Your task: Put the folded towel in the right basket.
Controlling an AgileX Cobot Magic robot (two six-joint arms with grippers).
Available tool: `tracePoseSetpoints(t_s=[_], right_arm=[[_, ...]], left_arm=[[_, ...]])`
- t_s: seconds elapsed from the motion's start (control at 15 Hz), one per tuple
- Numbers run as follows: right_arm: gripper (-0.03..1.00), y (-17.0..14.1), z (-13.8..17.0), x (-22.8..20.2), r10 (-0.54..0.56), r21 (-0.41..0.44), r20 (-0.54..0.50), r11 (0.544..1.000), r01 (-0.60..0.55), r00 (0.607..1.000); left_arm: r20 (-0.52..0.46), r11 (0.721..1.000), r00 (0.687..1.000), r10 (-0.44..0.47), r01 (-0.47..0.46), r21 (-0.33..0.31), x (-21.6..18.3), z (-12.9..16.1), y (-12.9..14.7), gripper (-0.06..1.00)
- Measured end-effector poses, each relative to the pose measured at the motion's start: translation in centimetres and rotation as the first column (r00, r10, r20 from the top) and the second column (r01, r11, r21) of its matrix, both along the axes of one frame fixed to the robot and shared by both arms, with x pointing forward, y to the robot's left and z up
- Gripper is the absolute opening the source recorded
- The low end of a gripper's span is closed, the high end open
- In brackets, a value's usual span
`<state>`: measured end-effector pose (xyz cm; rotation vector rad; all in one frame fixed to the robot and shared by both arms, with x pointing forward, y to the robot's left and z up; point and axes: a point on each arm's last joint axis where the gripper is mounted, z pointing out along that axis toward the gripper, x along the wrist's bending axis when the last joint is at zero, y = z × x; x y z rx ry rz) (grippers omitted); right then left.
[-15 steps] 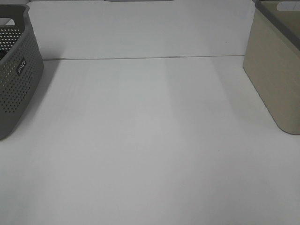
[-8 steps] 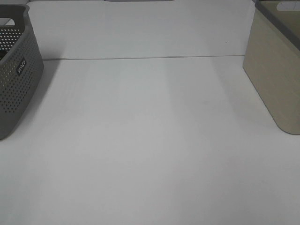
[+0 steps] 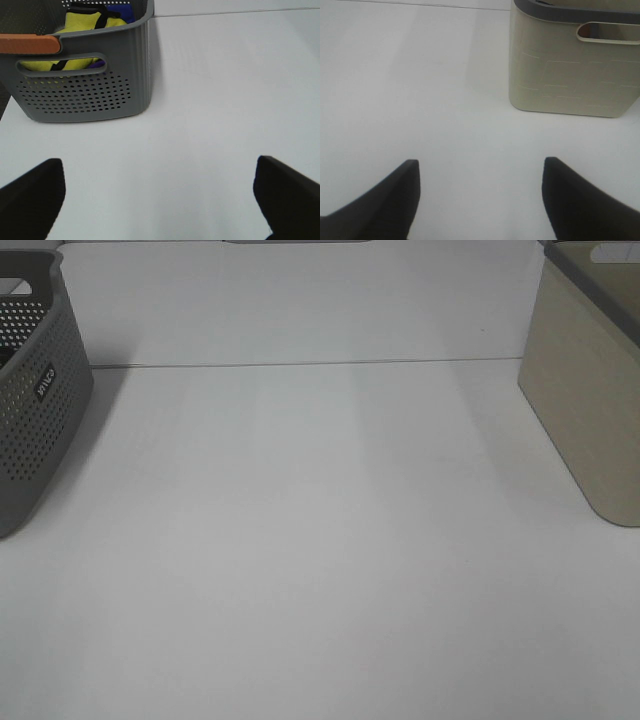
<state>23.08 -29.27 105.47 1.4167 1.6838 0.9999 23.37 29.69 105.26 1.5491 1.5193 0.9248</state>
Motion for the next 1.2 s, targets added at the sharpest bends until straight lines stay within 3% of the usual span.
tracePoseSetpoints(t_s=[1.2], right_arm=[[0.66,-0.36,0.02,0.04,-0.05,0.011,0.003,0.999,0.049,0.999]], left_arm=[[0.0,1.0,1.0,0.0,0.0,0.0,0.0,0.0,0.0,0.97]])
